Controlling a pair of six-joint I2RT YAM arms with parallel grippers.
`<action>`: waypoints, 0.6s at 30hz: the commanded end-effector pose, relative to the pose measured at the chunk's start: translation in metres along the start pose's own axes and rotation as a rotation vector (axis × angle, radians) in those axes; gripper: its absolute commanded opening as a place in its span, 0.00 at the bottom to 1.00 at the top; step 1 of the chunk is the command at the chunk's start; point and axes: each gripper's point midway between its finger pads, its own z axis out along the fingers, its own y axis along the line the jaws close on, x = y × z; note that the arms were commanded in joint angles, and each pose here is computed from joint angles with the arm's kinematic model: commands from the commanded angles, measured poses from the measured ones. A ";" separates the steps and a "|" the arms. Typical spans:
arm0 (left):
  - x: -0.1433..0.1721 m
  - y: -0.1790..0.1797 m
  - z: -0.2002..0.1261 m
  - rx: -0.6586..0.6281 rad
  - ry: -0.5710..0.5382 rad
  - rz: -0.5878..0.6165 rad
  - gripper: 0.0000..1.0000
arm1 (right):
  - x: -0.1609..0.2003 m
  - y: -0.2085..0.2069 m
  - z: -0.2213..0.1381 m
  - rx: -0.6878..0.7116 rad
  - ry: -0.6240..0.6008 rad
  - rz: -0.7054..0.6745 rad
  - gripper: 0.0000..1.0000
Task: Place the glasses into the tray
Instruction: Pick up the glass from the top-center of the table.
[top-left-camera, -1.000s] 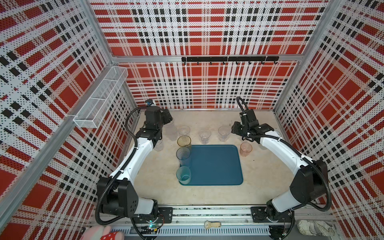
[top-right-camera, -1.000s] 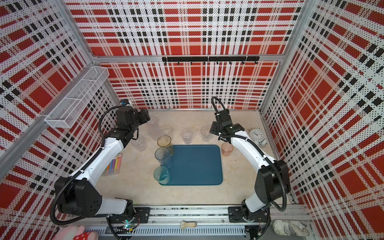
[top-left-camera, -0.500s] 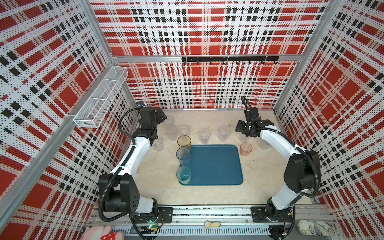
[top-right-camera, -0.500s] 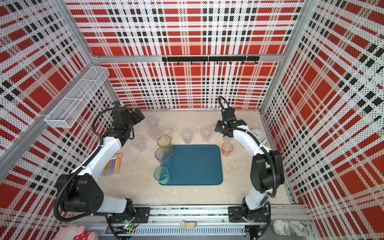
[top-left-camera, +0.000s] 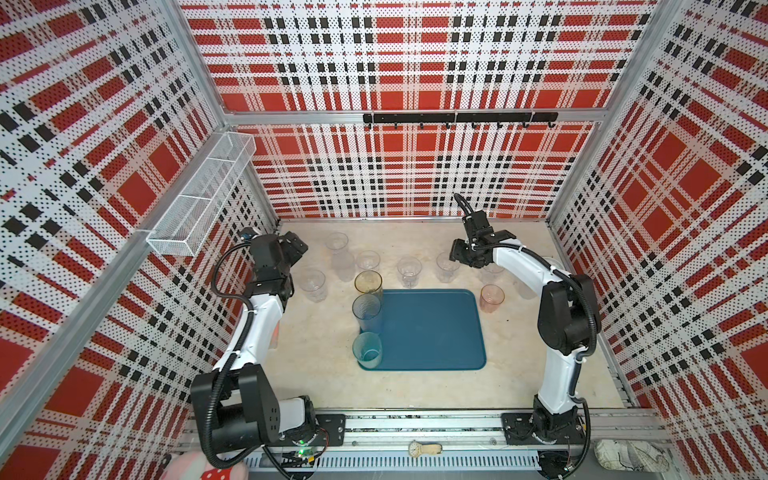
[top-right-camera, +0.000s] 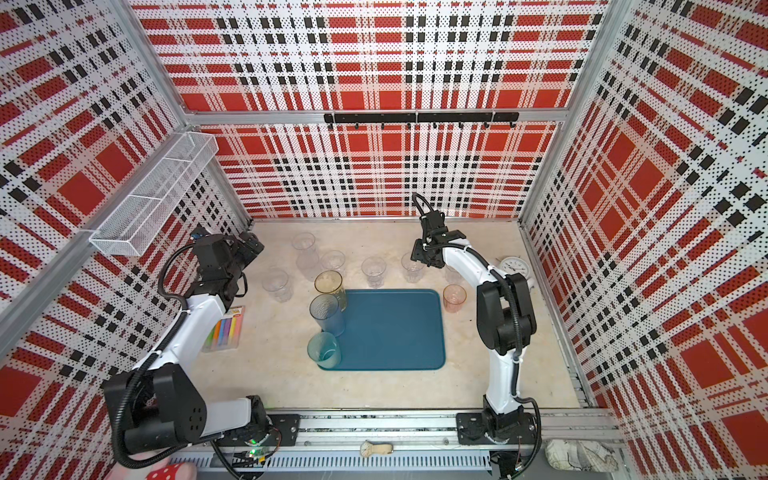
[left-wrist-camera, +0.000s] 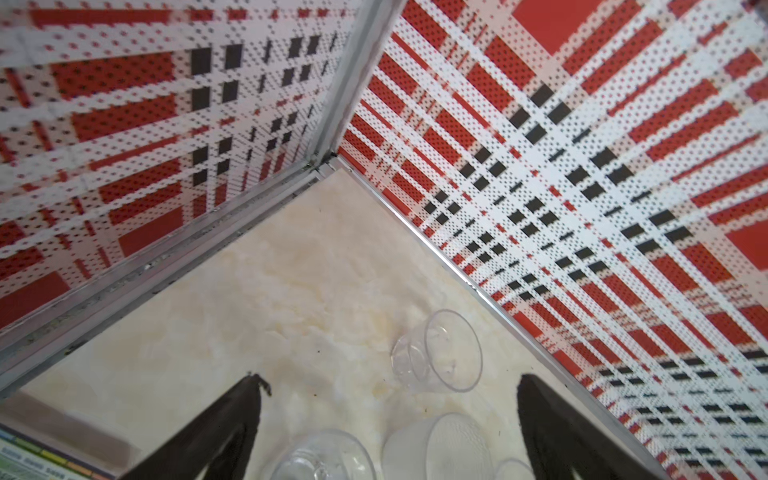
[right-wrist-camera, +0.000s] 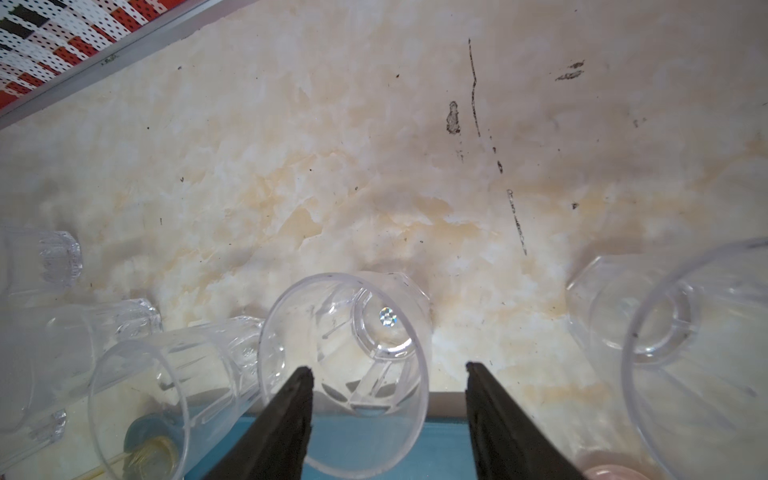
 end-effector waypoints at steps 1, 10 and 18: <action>0.000 -0.038 -0.008 0.068 -0.024 0.090 0.98 | 0.004 0.002 0.007 0.006 0.013 0.002 0.57; 0.041 -0.126 -0.021 0.208 -0.019 0.277 0.98 | 0.015 -0.003 0.029 0.022 0.046 -0.009 0.35; 0.049 -0.137 -0.026 0.265 -0.012 0.257 0.98 | 0.015 -0.006 0.025 0.056 0.042 -0.071 0.19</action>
